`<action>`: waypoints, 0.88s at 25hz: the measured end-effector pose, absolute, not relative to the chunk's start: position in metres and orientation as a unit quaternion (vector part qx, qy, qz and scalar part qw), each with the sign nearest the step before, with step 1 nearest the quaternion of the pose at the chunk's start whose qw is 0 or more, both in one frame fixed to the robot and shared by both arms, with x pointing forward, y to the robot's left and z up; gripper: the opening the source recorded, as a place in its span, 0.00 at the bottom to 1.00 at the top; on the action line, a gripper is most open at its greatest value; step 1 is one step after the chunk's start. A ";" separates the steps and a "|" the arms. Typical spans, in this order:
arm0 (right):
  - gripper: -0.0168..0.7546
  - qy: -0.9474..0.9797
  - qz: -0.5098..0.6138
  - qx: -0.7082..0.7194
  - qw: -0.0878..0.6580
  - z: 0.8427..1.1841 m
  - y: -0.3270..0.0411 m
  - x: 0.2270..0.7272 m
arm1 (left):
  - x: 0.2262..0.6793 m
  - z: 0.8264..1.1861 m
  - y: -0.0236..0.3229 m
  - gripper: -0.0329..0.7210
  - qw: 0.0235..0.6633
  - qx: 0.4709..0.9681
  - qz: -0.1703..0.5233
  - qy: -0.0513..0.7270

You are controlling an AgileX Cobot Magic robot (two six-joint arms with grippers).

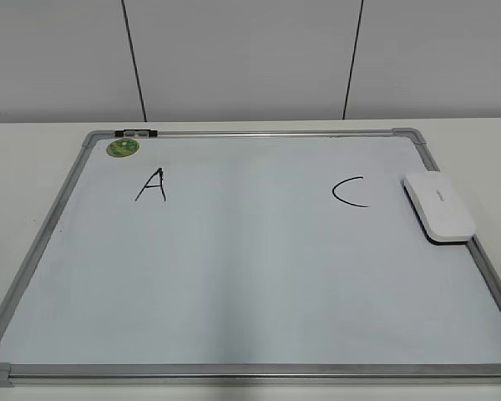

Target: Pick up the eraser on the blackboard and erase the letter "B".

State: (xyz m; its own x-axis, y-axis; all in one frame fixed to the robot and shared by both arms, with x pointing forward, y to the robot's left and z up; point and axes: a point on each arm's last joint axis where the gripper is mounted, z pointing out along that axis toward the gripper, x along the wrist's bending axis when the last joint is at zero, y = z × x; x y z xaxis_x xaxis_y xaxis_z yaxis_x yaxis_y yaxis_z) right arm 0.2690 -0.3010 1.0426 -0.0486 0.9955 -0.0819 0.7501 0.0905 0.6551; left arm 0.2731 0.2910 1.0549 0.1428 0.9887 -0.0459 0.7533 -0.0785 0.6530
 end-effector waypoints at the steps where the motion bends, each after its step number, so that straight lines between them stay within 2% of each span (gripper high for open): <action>1: 0.79 0.687 0.228 0.635 0.271 1.042 -0.301 0.270 | 0.274 1.054 0.291 0.51 0.279 0.702 0.217 0.618; 22: 0.79 0.684 0.231 0.634 0.277 1.042 -0.302 0.271 | 0.280 1.049 0.292 0.51 0.290 0.696 0.230 0.616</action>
State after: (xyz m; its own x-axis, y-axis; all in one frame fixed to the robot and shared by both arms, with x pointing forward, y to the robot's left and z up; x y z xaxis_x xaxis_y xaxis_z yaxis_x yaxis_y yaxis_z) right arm 0.2709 -0.3016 1.0415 -0.0418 0.9954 -0.0857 0.7401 0.0885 0.6667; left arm 0.2799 0.2915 1.0486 0.1363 0.9900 -0.0372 0.7239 -0.0738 0.6860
